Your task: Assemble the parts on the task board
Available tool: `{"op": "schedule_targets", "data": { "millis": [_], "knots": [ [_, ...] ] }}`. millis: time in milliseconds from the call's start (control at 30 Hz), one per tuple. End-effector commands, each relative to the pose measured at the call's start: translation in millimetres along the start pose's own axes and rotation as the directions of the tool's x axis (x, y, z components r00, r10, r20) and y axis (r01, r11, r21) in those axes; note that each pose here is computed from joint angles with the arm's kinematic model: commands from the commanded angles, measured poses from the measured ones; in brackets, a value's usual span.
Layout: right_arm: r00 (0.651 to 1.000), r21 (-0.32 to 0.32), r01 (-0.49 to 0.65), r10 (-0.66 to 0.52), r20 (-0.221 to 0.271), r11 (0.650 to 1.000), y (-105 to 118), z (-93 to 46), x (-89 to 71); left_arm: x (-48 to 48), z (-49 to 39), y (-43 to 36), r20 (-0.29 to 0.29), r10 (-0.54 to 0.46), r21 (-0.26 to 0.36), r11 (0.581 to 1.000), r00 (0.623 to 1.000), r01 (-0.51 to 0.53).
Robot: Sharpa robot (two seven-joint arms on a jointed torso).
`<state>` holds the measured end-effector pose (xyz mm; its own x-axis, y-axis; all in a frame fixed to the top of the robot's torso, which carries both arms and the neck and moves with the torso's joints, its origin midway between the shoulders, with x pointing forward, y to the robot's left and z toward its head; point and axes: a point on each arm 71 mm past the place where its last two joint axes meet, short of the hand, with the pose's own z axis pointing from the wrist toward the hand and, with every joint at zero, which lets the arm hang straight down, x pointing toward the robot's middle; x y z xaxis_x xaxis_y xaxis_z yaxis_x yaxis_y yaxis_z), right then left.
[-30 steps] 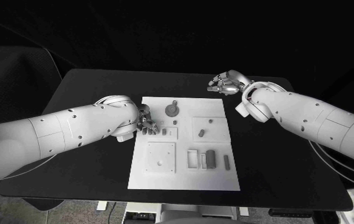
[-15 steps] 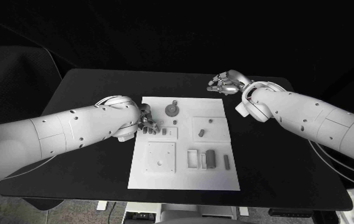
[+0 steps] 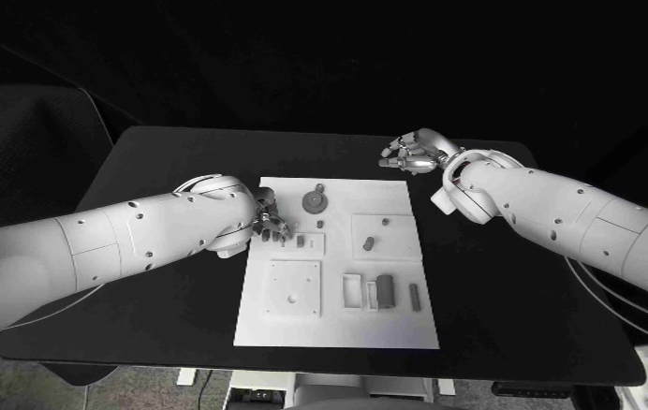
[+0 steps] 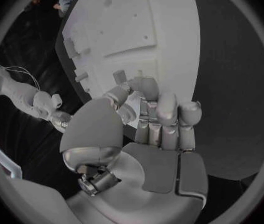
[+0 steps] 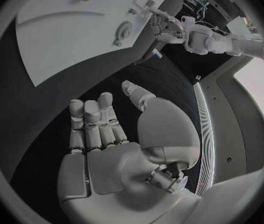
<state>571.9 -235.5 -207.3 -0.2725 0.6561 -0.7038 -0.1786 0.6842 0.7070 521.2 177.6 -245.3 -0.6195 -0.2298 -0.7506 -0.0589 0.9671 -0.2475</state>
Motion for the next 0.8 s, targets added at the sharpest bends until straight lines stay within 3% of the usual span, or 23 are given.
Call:
{"op": "schedule_targets", "data": {
  "millis": [33,800],
  "knots": [
    [1.0,-0.004,-0.001,0.001,-0.016,1.0,0.1,-0.2,1.4,1.2,0.1,-2.0,-0.01,0.011,0.012,1.0,1.0,-0.011],
    [1.0,-0.003,-0.001,0.001,-0.018,1.0,-0.1,-0.2,2.1,-4.5,3.1,0.6,0.033,-0.019,0.005,1.0,0.999,0.019]
  ]
}}
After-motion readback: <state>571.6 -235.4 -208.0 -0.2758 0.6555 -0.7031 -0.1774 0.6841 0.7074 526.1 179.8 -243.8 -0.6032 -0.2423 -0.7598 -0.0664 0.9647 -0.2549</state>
